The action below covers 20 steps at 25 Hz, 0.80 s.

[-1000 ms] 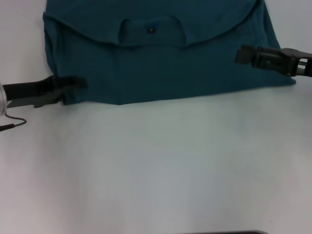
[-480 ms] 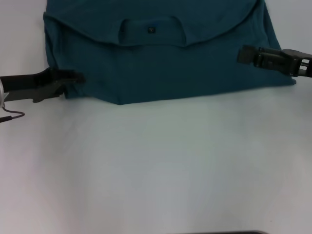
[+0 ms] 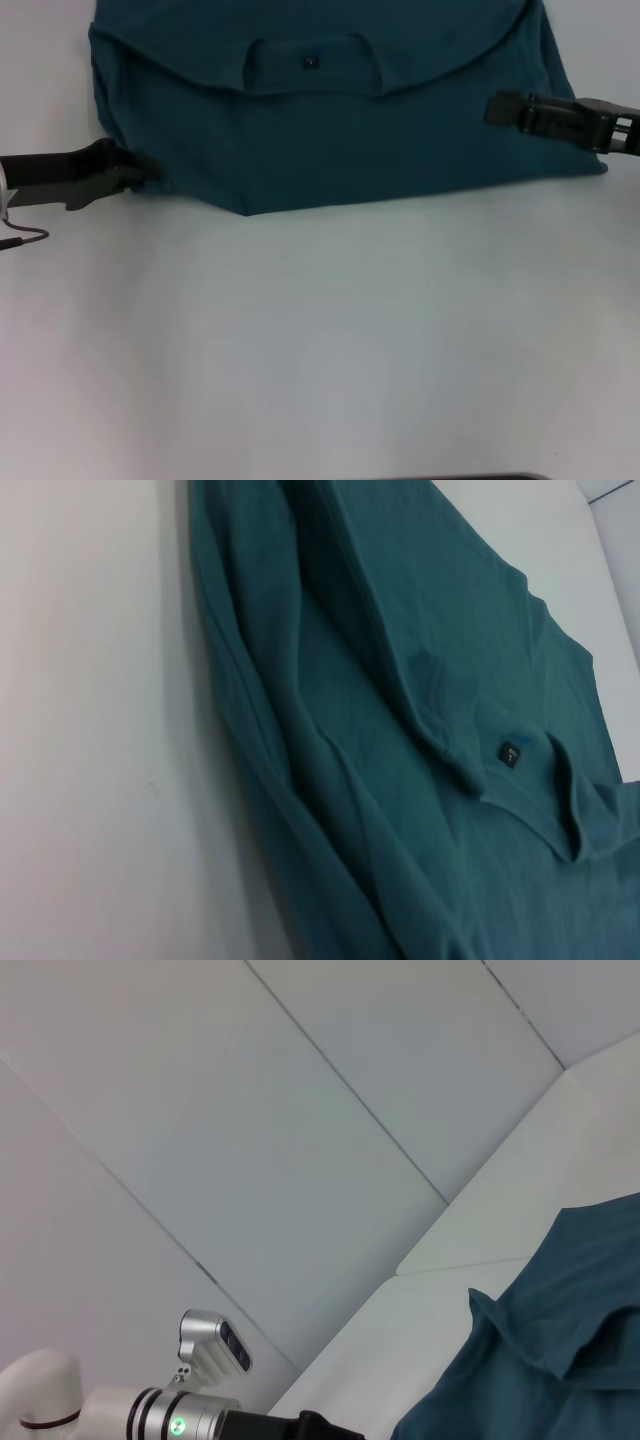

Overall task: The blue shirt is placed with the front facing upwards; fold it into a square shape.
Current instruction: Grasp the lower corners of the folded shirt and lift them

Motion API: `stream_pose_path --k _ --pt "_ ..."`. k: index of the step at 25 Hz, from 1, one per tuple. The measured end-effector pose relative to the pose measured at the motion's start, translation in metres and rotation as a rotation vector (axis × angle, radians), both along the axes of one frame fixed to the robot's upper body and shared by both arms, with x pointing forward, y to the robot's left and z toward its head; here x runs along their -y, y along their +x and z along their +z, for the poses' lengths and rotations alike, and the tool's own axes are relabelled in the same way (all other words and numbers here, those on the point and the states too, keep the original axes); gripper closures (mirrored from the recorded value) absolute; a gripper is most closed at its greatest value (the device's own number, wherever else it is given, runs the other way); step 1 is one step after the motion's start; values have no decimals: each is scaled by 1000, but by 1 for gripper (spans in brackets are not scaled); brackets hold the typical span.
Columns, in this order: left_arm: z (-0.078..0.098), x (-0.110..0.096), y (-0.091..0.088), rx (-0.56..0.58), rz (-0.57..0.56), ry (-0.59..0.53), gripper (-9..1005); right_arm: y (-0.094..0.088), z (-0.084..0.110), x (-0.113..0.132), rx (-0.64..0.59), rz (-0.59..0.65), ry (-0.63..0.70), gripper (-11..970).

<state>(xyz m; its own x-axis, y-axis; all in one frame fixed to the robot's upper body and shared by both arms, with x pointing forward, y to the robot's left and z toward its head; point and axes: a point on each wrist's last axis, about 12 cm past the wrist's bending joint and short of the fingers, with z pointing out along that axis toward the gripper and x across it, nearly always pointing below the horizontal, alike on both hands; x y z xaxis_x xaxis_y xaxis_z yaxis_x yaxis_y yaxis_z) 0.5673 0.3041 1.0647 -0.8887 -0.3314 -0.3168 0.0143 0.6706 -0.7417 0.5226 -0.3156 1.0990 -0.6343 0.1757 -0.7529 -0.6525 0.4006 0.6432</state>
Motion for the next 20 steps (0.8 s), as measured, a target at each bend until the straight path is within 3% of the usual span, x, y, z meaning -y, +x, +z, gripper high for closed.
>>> stream_pose_path --k 3,7,13,20 --pt "3 -3 -1 -3 -18 -10 862 1 0 2 -23 4 -15 226" --pt "12 -15 -4 -14 -42 -20 984 10 6 22 -126 -15 -138 226" --pt "20 -31 -5 -28 -40 -12 984 35 30 58 -241 -79 -329 225" --pt "19 -33 -8 -38 -47 -14 983 57 47 64 -369 -122 -476 225"
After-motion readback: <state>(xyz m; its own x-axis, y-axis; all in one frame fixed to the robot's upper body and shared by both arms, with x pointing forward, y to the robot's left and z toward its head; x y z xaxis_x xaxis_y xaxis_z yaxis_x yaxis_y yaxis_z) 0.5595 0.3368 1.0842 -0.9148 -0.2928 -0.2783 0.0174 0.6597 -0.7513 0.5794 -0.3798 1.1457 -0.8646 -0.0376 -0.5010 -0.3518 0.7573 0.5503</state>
